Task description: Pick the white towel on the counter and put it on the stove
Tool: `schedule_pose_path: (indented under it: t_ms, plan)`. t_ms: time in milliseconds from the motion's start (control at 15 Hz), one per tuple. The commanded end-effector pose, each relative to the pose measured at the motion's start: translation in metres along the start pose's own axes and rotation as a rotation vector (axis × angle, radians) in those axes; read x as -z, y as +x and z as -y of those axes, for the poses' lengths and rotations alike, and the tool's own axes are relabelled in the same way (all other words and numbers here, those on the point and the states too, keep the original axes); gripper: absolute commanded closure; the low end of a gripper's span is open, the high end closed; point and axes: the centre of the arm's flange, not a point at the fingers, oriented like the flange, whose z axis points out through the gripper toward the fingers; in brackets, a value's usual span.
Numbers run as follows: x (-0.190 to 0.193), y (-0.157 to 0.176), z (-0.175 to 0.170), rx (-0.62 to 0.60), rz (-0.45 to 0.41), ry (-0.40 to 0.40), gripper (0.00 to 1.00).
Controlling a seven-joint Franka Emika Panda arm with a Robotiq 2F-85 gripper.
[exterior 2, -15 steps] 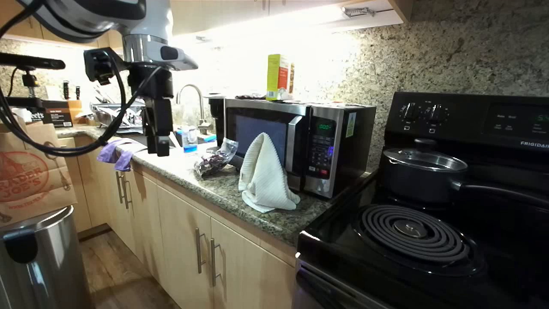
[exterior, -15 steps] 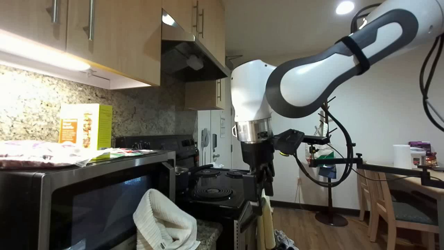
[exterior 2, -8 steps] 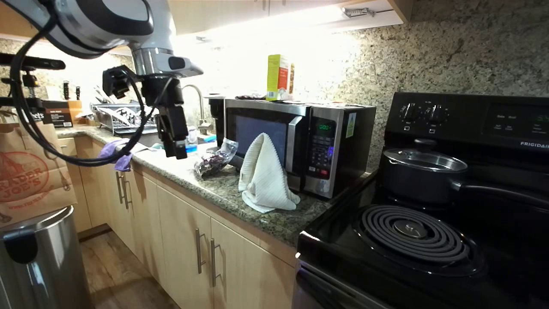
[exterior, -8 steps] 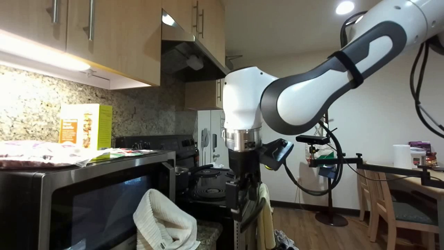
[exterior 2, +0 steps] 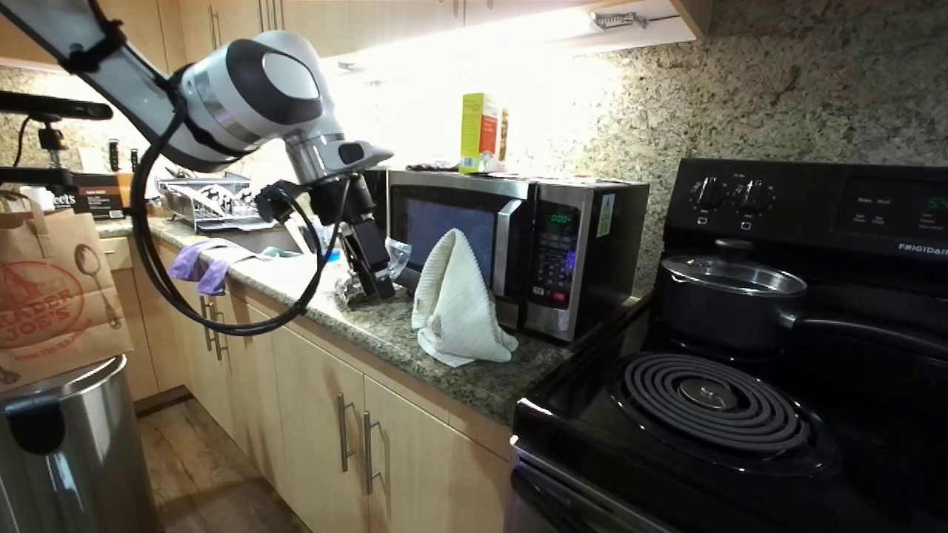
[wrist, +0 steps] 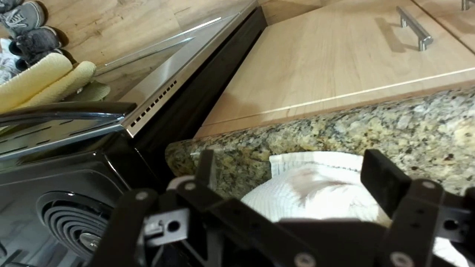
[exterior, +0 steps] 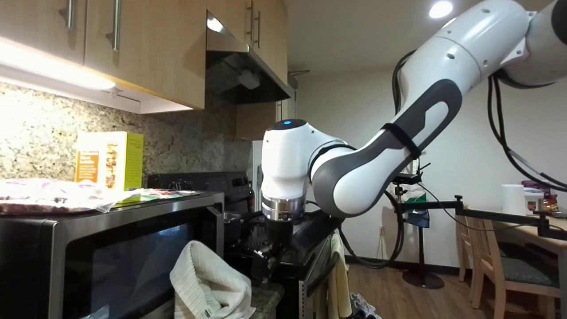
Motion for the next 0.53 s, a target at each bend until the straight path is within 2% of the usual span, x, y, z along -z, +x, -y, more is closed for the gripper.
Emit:
schedule_pose_path:
  t_ms: [0, 467]
  plan:
    - [-0.003, 0.003, 0.0, -0.007, 0.0, -0.003, 0.0]
    - [-0.026, 0.014, 0.007, -0.02, -0.052, 0.024, 0.0]
